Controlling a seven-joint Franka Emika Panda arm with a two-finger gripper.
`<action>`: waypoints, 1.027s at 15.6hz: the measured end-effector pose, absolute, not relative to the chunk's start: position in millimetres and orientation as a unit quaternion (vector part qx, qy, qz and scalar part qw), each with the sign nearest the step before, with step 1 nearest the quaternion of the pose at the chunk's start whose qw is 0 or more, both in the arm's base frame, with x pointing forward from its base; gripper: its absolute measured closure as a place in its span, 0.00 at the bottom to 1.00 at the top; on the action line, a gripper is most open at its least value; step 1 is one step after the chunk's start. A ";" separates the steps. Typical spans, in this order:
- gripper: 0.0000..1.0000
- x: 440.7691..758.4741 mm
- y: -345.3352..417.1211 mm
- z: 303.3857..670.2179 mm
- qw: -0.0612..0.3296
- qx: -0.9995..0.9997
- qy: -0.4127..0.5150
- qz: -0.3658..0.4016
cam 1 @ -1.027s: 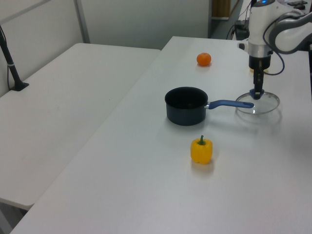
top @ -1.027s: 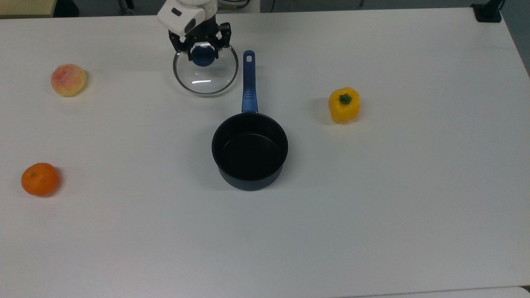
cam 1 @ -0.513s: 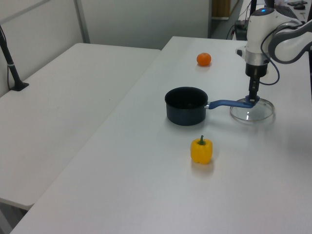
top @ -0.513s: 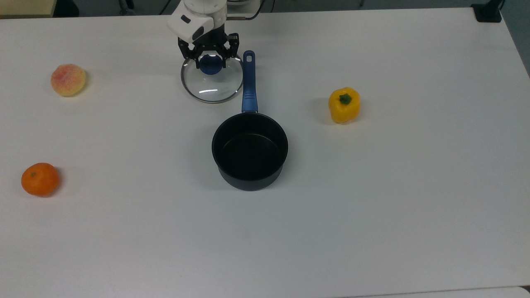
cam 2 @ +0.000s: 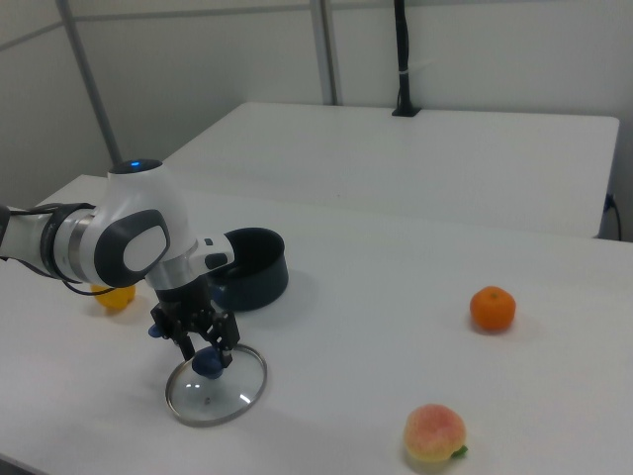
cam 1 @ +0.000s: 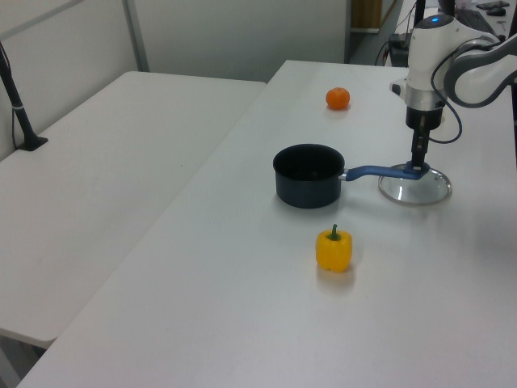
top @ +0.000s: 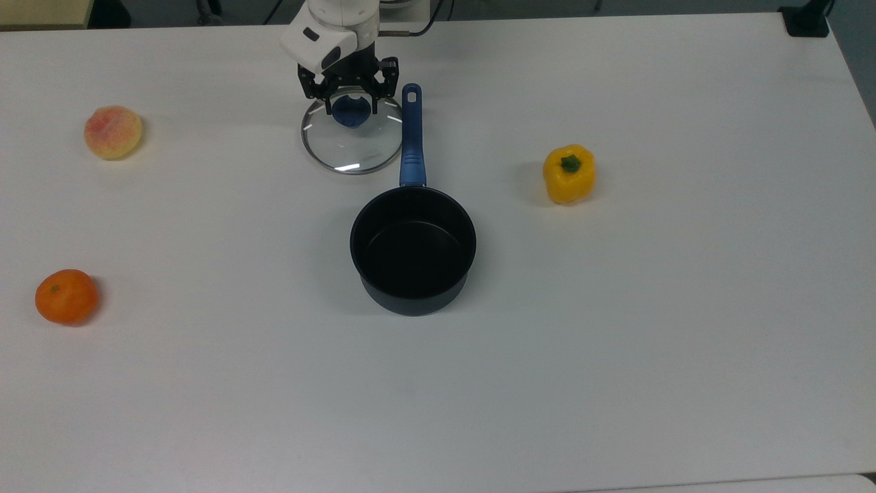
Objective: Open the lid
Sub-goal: 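Open the gripper to release the knob and raise it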
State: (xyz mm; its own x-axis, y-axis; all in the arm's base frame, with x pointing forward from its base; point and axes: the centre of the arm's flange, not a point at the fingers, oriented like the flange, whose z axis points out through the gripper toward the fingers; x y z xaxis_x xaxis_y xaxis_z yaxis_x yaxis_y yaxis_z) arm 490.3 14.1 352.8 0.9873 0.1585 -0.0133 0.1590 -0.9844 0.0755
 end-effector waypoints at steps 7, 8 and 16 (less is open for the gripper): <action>0.00 499.9 6.6 380.3 0.041 0.997 0.068 -0.022; 0.00 504.1 2.9 395.4 0.042 0.997 0.063 -0.026; 0.00 531.5 -2.8 559.2 0.009 1.000 0.029 0.006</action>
